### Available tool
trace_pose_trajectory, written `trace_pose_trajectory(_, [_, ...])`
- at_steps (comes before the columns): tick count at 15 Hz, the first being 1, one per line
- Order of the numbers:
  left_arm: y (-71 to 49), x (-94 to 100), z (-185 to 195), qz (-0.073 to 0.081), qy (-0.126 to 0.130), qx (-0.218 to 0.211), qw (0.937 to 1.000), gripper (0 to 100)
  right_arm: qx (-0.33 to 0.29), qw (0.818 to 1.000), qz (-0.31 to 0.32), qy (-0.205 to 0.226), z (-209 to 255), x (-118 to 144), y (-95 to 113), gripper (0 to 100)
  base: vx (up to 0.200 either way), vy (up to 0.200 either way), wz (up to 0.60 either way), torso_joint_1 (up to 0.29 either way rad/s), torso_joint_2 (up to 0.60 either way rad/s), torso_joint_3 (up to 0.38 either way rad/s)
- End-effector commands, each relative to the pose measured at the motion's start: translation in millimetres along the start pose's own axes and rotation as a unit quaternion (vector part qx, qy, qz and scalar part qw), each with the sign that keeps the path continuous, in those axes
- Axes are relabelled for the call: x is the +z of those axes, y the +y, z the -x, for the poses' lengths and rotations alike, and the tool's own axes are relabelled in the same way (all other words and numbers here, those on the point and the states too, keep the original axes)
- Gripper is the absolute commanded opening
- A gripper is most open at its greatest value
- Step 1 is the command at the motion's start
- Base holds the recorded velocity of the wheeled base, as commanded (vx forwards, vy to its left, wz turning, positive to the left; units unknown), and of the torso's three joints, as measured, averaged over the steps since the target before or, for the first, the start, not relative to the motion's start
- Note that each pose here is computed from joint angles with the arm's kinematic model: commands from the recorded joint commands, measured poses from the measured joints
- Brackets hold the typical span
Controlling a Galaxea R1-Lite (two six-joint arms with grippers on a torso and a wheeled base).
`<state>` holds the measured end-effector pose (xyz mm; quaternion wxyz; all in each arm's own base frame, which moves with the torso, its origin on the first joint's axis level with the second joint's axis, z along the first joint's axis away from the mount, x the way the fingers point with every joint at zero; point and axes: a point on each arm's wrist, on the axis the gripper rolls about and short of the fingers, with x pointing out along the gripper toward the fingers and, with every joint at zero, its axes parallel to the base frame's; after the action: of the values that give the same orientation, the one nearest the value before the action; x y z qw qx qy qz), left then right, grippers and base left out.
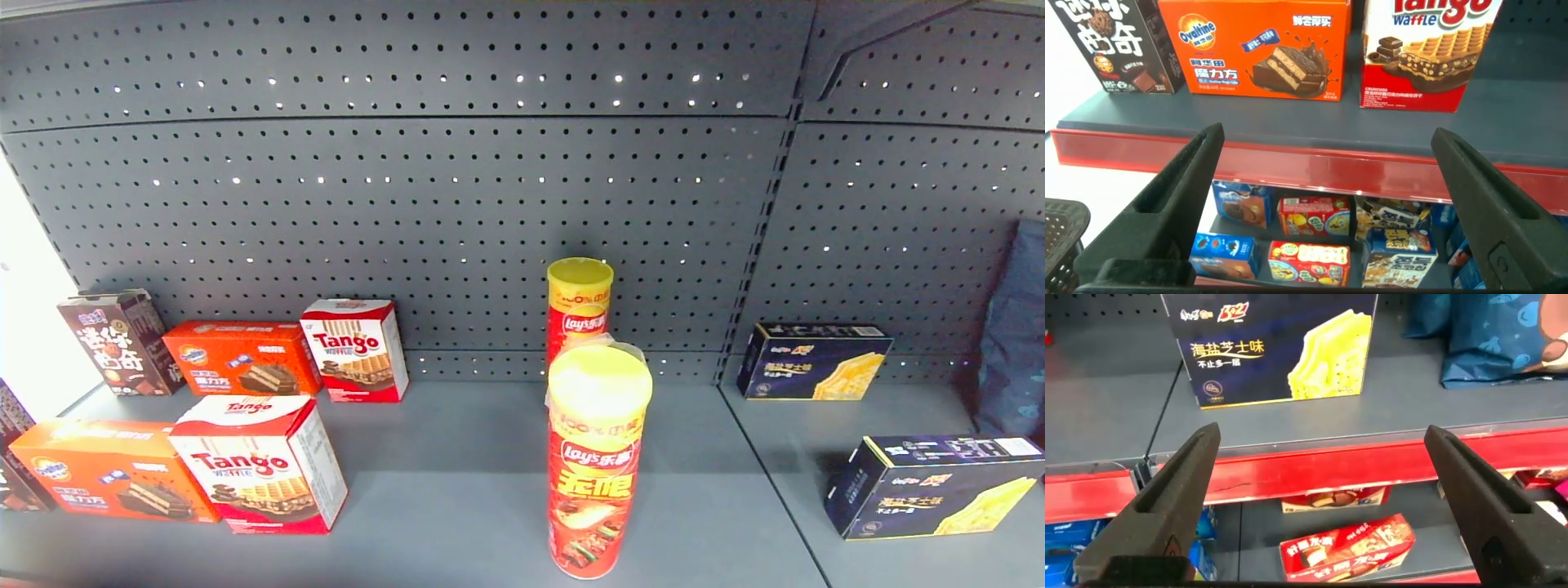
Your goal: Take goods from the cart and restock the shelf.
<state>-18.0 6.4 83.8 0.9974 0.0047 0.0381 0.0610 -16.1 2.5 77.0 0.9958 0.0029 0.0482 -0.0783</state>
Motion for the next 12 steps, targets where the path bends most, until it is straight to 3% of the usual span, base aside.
trace_pose_trajectory(1, [0.0,-0.1,-0.1,-0.001,0.001,0.0,1.0,100,0.0,1.0,0.0,0.002,-0.4,0.1,0.0,100,0.0,0.0,0.0,0.0,0.0,0.0])
trace_pose_trajectory(4, [0.0,0.1,-0.1,-0.004,0.0,0.001,1.0,100,0.01,1.0,0.001,0.005,-0.7,0.2,-0.3,100,0.0,0.0,0.0,0.0,0.0,0.0])
trace_pose_trajectory(6, [0.0,0.1,-0.1,-0.004,0.0,0.001,1.0,100,0.102,0.995,0.007,-0.003,0.1,-0.1,-3.3,100,0.0,0.0,0.0,0.0,0.0,0.0])
trace_pose_trajectory(8, [0.0,-0.1,-0.1,-0.004,0.001,0.0,1.0,100,0.077,0.996,0.001,-0.047,6.2,-2.2,-3.5,100,0.0,0.0,0.0,0.0,0.0,0.0])
trace_pose_trajectory(11, [-0.1,-0.1,-0.1,-0.005,0.001,-0.002,1.0,100,0.077,0.996,0.001,-0.046,6.1,-2.1,-3.5,100,0.0,0.0,0.0,0.0,0.0,0.0])
trace_pose_trajectory(12, [-0.1,0.1,-0.1,-0.013,0.0,-0.003,0.9999,100,0.078,0.996,0.002,-0.045,6.0,-2.1,-3.5,100,0.0,0.0,0.0,0.0,0.0,0.0])
